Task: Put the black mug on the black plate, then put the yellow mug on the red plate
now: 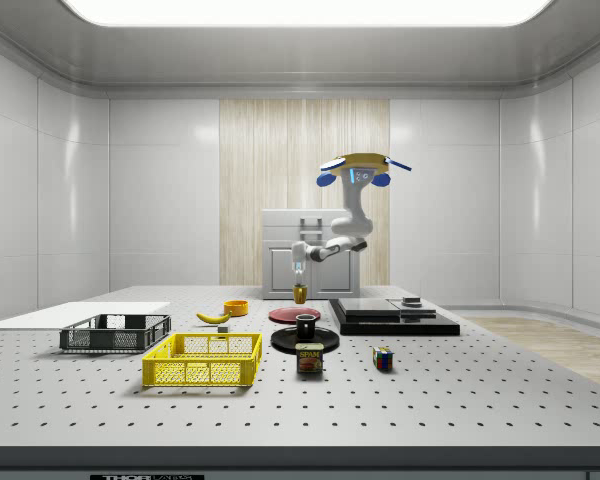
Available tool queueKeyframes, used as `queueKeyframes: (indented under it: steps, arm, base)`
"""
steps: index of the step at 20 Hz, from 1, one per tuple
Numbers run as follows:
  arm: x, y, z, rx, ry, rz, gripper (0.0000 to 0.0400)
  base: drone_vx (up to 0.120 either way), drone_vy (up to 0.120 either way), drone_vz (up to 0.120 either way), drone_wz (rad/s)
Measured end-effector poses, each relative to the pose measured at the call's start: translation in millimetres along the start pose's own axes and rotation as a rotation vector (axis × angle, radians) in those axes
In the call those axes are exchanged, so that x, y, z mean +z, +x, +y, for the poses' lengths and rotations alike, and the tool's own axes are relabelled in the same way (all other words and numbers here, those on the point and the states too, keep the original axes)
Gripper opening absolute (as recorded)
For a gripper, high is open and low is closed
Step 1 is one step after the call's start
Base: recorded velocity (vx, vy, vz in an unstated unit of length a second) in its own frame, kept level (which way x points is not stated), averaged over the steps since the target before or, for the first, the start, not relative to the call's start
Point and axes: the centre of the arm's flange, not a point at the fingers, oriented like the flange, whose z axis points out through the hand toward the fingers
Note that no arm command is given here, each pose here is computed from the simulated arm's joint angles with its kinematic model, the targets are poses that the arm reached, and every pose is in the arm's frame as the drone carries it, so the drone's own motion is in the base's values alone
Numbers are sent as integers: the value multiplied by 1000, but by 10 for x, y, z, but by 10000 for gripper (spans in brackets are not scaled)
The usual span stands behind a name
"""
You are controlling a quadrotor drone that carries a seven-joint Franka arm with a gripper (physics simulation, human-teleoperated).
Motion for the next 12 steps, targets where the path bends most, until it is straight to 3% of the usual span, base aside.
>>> queueKeyframes:
  steps: [12]
  arm:
    - [385,36,37,8,0,0,110]
  base:
    - [0,0,0,0]
